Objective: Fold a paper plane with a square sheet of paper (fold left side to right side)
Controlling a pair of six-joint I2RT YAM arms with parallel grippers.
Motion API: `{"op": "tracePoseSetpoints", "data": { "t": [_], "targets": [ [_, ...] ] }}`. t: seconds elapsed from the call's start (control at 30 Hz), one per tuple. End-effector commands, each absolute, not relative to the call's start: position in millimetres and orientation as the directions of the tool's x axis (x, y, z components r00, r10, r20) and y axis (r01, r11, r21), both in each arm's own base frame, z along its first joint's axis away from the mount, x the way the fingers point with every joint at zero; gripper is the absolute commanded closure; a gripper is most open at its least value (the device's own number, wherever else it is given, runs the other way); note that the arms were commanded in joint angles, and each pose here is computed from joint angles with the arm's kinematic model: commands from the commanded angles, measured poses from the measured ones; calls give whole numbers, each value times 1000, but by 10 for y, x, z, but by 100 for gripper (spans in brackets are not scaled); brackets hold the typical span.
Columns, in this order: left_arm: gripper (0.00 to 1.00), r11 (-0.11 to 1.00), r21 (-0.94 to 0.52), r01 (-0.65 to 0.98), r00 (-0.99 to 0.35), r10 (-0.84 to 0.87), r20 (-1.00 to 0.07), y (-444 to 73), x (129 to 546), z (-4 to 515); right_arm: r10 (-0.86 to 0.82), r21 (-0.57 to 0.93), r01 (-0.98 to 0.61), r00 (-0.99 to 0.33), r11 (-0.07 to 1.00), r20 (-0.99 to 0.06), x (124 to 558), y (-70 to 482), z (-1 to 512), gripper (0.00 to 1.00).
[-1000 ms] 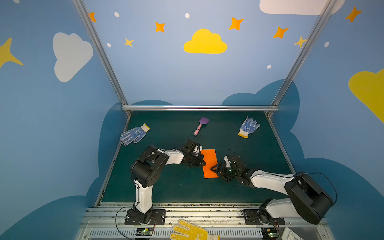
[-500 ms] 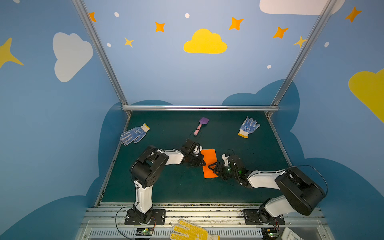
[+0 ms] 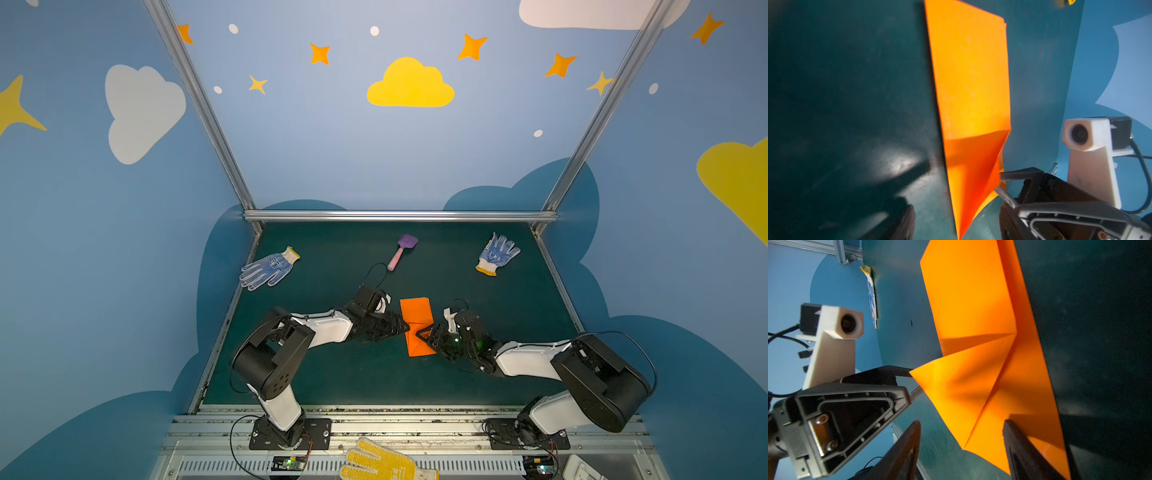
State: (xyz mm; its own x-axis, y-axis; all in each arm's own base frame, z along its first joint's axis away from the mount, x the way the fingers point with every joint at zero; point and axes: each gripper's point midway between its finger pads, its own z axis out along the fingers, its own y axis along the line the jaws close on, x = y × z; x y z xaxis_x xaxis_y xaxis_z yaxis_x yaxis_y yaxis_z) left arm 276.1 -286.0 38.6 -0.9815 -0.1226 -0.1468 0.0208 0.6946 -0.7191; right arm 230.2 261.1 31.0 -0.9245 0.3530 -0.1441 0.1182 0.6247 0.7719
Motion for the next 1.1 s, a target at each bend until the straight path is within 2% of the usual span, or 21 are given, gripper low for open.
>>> {"op": "tracePoseSetpoints", "data": {
  "t": [0.0, 0.27, 0.53, 0.93, 1.07],
  "targets": [
    [34, 659, -752, 5, -977, -156, -143, -2910, 2800, 419, 353, 482, 321, -935, 815, 27, 1672, 1994, -520, 34],
    [36, 627, -779, 25, -982, -132, -138, -3040, 2869, 325, 358, 483, 326, -933, 812, 29, 1670, 1984, -504, 36],
    [37, 640, -768, 34, -985, -108, -133, -3119, 2965, 190, 362, 468, 336, -931, 818, 35, 1657, 1934, -546, 44],
    [38, 581, -808, 104, -970, -122, -212, -3153, 3149, 249, 366, 460, 346, -929, 818, 48, 1633, 1915, -597, 48],
    [38, 593, -800, 89, -965, -147, -216, -3090, 3267, 204, 368, 455, 349, -928, 819, 49, 1616, 1896, -606, 48]
  ]
}}
